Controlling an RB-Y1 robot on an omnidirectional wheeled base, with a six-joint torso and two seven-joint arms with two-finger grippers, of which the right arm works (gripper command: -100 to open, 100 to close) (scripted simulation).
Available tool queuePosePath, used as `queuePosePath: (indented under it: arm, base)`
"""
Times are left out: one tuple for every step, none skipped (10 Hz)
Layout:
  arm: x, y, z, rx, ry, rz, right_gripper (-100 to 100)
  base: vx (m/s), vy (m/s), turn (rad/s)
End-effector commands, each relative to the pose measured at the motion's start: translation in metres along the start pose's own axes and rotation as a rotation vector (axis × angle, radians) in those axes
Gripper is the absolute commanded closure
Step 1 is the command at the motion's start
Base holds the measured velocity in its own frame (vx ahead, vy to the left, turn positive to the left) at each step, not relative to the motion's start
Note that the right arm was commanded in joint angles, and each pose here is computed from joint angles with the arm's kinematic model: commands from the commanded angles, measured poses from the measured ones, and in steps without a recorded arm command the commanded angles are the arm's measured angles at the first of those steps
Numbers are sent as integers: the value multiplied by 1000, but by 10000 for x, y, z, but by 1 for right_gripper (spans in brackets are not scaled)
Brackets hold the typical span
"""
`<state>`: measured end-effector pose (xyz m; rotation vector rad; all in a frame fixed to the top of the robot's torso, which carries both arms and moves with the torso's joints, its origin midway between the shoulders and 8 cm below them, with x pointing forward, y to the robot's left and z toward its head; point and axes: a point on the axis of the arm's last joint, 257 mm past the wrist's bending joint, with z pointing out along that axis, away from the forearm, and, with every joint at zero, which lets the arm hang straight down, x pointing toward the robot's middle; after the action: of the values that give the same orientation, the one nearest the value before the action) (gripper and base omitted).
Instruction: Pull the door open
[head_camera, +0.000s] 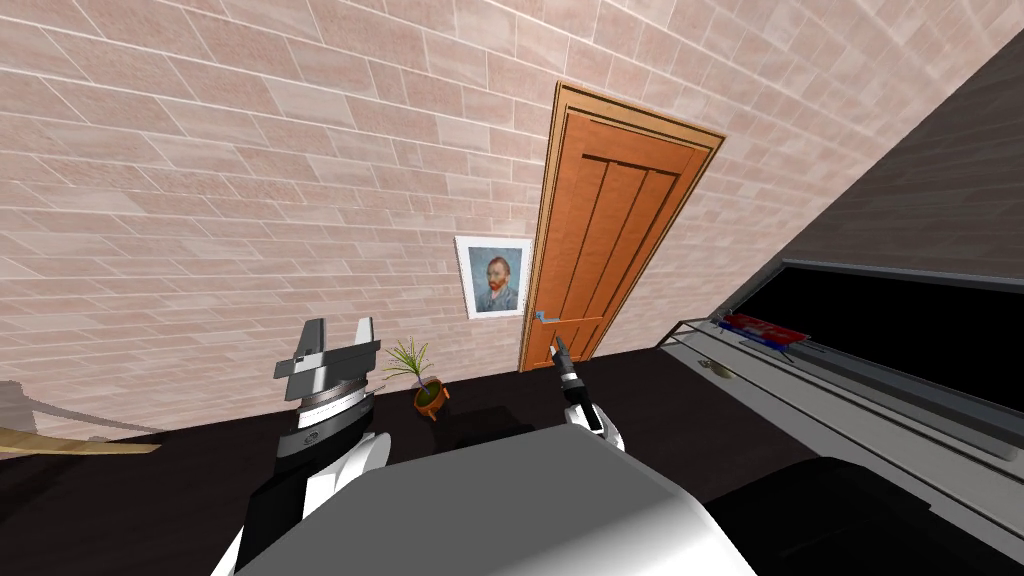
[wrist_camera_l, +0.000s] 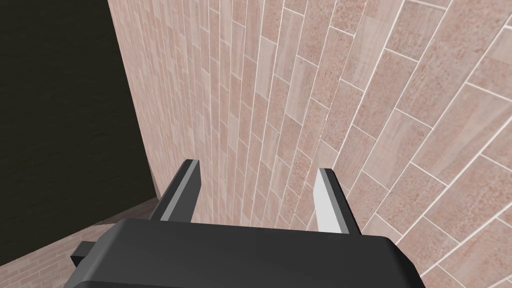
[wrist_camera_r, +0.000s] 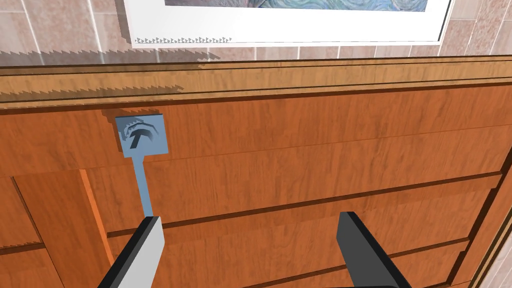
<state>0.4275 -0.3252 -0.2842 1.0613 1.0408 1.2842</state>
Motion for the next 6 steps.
queuePosePath:
  arm:
    - [-54,-112,-43,17,-4,2,-100]
    - [-66,-156,-65,28,-7,1,-100]
    - [-126,-247,-104,45,-12,1,-100]
    - [-185,-332,-143,62,-17,1,-100]
    - [-232,-379,-163,70,-20,1,-100]
    - [-290,-453,-201,84,-26,1,-100]
  base:
    - [73,-49,104]
    - [53,-42,39]
    - [45,-42,52]
    - [59,-48,110]
    - [77,-53,104]
    - [81,-66,88]
